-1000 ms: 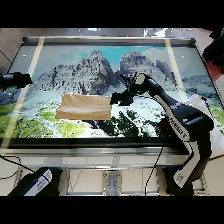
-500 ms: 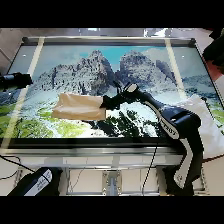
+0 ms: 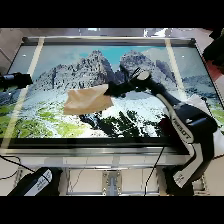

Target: Fold the shirts.

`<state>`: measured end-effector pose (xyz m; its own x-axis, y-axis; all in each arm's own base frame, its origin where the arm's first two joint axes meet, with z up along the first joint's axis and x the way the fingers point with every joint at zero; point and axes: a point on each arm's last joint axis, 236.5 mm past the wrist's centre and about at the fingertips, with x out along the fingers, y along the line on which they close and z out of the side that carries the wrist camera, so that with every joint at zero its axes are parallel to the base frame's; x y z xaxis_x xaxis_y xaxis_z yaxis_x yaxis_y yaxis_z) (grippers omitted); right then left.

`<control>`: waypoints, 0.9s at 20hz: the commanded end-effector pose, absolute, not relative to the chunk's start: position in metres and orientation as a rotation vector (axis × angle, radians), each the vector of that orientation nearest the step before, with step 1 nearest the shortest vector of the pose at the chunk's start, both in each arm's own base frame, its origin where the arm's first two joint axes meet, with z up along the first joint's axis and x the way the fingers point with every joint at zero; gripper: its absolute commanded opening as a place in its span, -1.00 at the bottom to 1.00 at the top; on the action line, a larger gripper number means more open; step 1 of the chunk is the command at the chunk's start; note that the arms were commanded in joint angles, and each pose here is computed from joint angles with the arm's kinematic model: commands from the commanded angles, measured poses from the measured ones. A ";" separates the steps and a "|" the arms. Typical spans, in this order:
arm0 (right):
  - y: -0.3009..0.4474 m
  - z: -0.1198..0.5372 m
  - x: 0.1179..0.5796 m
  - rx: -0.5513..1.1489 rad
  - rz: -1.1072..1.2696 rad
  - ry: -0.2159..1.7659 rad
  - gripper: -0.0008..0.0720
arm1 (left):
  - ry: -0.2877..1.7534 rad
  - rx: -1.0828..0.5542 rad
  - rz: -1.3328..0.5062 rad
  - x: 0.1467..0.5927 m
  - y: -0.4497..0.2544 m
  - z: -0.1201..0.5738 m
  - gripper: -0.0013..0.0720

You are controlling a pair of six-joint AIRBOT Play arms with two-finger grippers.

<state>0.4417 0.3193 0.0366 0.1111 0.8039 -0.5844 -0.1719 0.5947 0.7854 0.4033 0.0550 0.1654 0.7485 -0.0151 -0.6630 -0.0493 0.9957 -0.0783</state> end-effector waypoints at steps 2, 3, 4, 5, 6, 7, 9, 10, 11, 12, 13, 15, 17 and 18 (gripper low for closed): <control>0.187 0.107 0.453 0.470 0.516 1.148 -0.96 | 0.713 -0.135 -0.009 0.405 0.046 0.168 -0.93; 0.155 0.126 0.447 0.458 0.461 1.125 -0.96 | 0.713 -0.135 -0.009 0.405 0.046 0.168 -0.93; 0.124 0.145 0.439 0.455 0.409 1.098 -0.96 | 0.713 -0.135 -0.009 0.405 0.046 0.168 -0.93; 0.096 0.162 0.431 0.460 0.361 1.066 -0.96 | 0.713 -0.135 -0.008 0.405 0.046 0.168 -0.93; 0.070 0.179 0.422 0.472 0.316 1.031 -0.96 | 0.713 -0.135 -0.008 0.405 0.046 0.168 -0.93; 0.041 0.194 0.409 0.481 0.259 1.003 -0.96 | 0.713 -0.135 -0.009 0.405 0.046 0.168 -0.93; -0.012 0.208 0.369 0.468 0.118 1.013 -0.96 | 0.714 -0.135 -0.008 0.405 0.046 0.168 -0.93; -0.039 0.208 0.343 0.450 0.022 1.044 -0.96 | 0.714 -0.134 -0.009 0.405 0.046 0.168 -0.93; -0.070 0.207 0.312 0.432 -0.104 1.071 -0.96 | 0.714 -0.134 -0.009 0.405 0.046 0.168 -0.93; -0.099 0.207 0.280 0.433 -0.234 1.081 -0.96 | 0.715 -0.135 -0.008 0.405 0.046 0.168 -0.93; -0.119 0.206 0.254 0.442 -0.325 1.070 -0.96 | 0.715 -0.135 -0.008 0.405 0.046 0.167 -0.93; -0.149 0.192 0.199 0.480 -0.490 1.053 -0.97 | 0.722 -0.136 -0.009 0.404 0.046 0.164 -0.93; -0.168 0.160 0.148 0.550 -0.637 1.083 -0.96 | 0.729 -0.139 -0.009 0.404 0.045 0.160 -0.93; -0.174 0.143 0.132 0.602 -0.705 1.076 -0.96 | 0.734 -0.140 -0.009 0.403 0.045 0.158 -0.93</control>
<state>0.2038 -0.1524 0.1770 0.4232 -0.1193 -0.8982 0.6059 0.7743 0.1826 0.4038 0.0455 0.1621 0.7477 -0.0560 -0.6617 -0.0398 0.9909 -0.1288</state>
